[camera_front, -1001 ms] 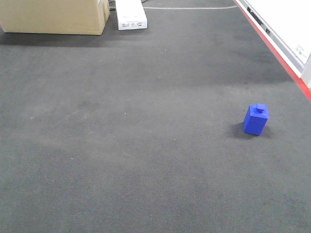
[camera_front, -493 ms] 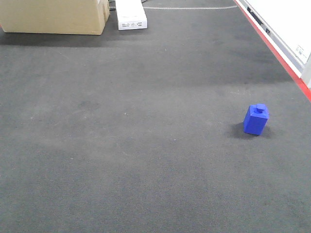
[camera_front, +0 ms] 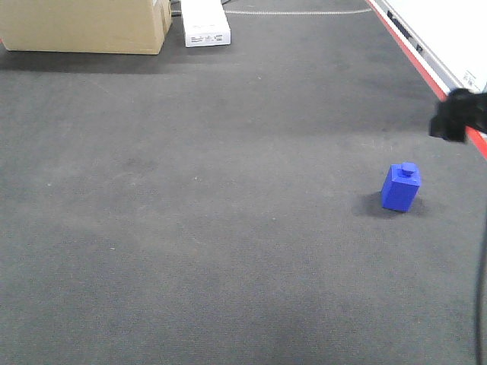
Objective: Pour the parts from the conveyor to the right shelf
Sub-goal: 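Lower the right gripper over the blue block on the conveyor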
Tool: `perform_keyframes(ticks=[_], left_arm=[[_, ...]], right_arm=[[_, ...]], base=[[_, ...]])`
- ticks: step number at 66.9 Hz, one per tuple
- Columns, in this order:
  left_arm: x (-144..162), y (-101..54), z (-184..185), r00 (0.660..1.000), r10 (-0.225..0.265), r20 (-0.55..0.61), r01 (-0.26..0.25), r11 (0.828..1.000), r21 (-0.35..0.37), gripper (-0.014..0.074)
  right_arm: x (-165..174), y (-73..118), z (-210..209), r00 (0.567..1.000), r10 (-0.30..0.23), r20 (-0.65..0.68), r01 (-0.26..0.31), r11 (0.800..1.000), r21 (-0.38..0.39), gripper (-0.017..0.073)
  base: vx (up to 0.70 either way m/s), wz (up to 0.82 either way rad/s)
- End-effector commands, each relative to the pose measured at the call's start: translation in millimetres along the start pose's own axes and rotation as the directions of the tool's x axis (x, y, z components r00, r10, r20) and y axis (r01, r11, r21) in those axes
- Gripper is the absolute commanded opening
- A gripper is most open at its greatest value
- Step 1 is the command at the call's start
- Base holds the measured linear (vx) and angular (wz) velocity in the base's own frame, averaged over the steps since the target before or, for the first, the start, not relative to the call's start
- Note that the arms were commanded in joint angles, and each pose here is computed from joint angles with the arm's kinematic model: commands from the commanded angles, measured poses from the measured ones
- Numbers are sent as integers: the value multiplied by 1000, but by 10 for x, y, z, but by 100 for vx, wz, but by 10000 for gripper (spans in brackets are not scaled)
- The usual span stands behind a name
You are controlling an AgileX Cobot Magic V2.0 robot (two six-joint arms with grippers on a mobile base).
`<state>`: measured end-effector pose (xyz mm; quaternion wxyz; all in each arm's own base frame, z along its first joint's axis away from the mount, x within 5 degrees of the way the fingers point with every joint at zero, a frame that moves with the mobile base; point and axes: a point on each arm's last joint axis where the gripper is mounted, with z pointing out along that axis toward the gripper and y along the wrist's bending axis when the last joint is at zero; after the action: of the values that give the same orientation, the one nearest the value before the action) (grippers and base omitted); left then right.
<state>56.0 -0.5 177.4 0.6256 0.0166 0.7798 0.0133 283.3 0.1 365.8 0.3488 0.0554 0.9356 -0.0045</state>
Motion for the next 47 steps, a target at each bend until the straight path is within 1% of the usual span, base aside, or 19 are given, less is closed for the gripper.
perform_keyframes(ticks=[1, 3, 13, 16, 22, 25, 30, 39, 43, 47], left_arm=[[18, -2, 30, 999, -11, 33, 11, 1000, 3, -6], [18, -2, 30, 999, -11, 33, 11, 1000, 3, -6], [18, -2, 30, 999, -11, 33, 11, 1000, 3, -6], [18, -2, 30, 999, -11, 33, 11, 1000, 3, -6], [18, -2, 30, 999, -11, 33, 11, 1000, 3, -6], [18, -2, 30, 999, -11, 33, 11, 1000, 3, -6], [18, -2, 30, 999, -11, 33, 11, 1000, 3, -6], [18, -2, 30, 999, -11, 33, 11, 1000, 3, -6], [18, -2, 30, 999, -11, 33, 11, 1000, 3, -6], [18, -2, 30, 999, -11, 33, 11, 1000, 3, -6]], right_arm=[[-293, 2, 39, 1000, -9, -24, 10, 999, 39, 663], [-345, 7, 145, 998, -12, -68, 16, 999, 50, 662], [-608, 37, 494, 982, -27, -184, 42, 996, 79, 654], [-638, 47, 648, 969, -33, -246, 56, 995, 85, 653], [-714, 33, 911, 946, -21, -324, 53, 994, 91, 650], [-751, 23, 998, 946, -18, -324, 50, 995, 92, 650], [-782, -34, 1189, 941, 3, -339, 33, 995, 99, 647], [-745, -184, 1430, 922, 57, -382, -24, 996, 91, 643], [-722, -220, 1503, 915, 65, -398, -35, 996, 82, 639], [-701, -217, 1562, 910, 55, -412, -27, 997, 72, 636]], base=[[0, 0], [0, 0], [0, 0], [0, 0], [0, 0], [0, 0], [0, 0], [0, 0], [0, 0], [0, 0]])
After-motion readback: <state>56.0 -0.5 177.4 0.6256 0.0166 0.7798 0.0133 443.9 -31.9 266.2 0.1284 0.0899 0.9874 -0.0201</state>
